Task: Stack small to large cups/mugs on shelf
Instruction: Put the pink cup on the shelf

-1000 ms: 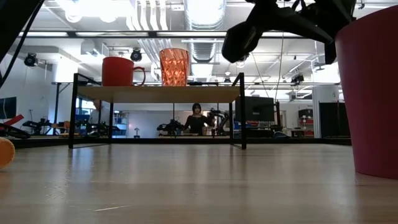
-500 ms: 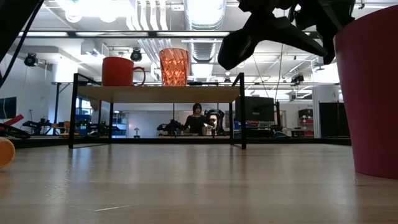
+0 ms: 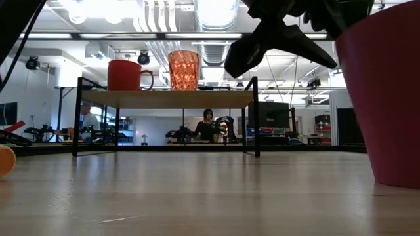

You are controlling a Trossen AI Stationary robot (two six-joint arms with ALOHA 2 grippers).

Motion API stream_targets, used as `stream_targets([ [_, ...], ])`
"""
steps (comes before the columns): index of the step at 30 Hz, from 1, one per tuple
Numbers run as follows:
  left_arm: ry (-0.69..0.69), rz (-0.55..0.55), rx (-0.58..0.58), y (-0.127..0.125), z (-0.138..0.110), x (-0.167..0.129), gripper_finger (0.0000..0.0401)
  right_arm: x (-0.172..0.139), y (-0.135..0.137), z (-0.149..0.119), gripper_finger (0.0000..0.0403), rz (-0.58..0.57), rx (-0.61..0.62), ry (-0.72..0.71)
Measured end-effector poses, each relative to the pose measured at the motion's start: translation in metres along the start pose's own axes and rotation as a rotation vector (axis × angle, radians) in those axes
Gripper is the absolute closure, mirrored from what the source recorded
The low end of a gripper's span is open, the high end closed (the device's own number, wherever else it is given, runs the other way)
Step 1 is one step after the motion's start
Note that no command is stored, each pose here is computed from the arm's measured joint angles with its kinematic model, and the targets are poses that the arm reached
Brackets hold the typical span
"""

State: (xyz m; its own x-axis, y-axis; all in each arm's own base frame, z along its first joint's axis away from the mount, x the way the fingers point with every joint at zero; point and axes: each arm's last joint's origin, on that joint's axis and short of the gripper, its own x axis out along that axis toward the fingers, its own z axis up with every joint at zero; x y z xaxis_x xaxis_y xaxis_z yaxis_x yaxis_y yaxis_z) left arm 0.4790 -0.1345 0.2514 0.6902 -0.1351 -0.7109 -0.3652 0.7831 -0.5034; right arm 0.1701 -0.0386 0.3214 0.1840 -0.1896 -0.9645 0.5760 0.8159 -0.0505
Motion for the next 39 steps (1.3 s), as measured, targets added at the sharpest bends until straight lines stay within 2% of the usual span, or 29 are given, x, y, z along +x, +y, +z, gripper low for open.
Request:
stream_targets([
  [9,0.022,0.026,0.002,0.004,-0.004,0.004,0.0321,0.0,0.0,0.0,0.0394,0.0,0.0,-0.001],
  [11,0.021,0.023,0.002,0.004,-0.004,0.004,0.0335,0.0,0.0,0.0,0.0394,0.0,0.0,-0.001],
  [15,0.027,0.023,0.019,0.005,-0.004,0.004,0.0389,0.0,0.0,0.0,0.0394,0.001,0.001,-0.003],
  [21,0.065,0.035,0.057,0.004,0.001,-0.01,0.0399,0.0,0.0,0.001,0.0394,0.003,0.001,-0.008],
  [24,0.064,0.041,0.091,0.003,0.012,-0.035,0.04,0.0,0.001,0.001,0.0394,0.005,0.003,-0.013],
  [28,0.006,0.077,0.136,0.006,0.031,-0.084,0.04,0.0,0.001,0.002,0.0394,0.008,0.004,-0.02],
  [35,-0.207,0.327,0.16,0.037,0.064,-0.185,0.0401,0.0,0.002,0.005,0.0394,0.021,0.015,-0.05],
  [39,-0.314,0.39,0.185,0.056,0.081,-0.229,0.0401,0.003,0.005,0.01,0.0394,0.041,0.024,-0.099],
])
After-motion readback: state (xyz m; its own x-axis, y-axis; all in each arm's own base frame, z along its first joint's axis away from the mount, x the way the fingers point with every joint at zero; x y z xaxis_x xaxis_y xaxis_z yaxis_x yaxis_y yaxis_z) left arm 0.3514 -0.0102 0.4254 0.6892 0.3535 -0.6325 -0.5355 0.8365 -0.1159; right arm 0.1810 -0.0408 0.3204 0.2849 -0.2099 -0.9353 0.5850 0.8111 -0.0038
